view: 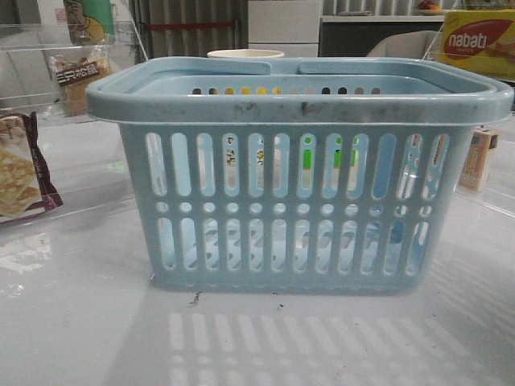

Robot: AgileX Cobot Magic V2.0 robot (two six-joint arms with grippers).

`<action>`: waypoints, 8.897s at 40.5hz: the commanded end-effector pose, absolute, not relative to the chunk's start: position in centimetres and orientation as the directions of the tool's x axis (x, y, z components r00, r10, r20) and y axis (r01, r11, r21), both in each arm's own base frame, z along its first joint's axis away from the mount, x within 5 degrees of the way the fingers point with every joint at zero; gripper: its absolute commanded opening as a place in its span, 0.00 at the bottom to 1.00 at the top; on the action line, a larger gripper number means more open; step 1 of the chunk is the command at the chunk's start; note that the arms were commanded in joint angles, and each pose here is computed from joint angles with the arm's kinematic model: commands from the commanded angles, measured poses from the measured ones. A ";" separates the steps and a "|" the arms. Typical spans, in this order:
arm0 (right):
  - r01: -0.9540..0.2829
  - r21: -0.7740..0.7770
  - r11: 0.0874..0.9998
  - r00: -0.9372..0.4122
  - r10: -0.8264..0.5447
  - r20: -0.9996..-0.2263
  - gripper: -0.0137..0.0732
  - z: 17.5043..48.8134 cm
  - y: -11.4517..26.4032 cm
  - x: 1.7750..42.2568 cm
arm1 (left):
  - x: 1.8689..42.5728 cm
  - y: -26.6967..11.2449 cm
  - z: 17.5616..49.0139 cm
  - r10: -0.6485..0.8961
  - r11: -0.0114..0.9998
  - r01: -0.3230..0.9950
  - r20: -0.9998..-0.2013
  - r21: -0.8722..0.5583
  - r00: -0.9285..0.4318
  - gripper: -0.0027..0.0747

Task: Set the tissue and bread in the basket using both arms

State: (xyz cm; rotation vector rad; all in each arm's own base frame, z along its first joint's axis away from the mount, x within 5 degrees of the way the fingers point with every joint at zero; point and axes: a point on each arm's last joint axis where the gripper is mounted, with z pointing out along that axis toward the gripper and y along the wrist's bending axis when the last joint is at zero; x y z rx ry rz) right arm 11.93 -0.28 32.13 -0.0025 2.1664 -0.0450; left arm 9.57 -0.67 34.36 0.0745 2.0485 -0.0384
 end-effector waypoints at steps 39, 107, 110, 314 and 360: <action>0.196 -0.069 0.978 -0.701 0.090 -0.708 0.75 33.1 -7.2 32.2 | 10.8 -2.9 35.4 0.143 0.960 0.277 -0.924 0.041 -0.356 0.72; -0.419 0.103 0.902 -0.611 -0.196 -0.767 0.35 38.8 14.1 30.0 | 10.8 -2.9 35.4 0.143 0.960 0.277 -0.924 0.041 -0.356 0.72; -0.445 0.103 0.890 -0.626 -0.226 -0.746 0.43 37.5 15.5 30.5 | 10.8 -2.9 35.4 0.143 0.960 0.277 -0.924 0.041 -0.356 0.72; -0.525 -0.069 0.848 -0.324 -0.274 -0.906 0.76 36.9 6.8 11.9 | 10.6 -10.0 39.7 0.373 0.698 0.715 -0.873 0.040 -0.315 0.62; -0.529 -0.067 0.846 -0.364 -0.297 -0.883 0.22 36.5 6.7 11.7 | 6.9 -6.0 35.7 0.283 0.744 0.667 -0.924 0.042 -0.256 0.16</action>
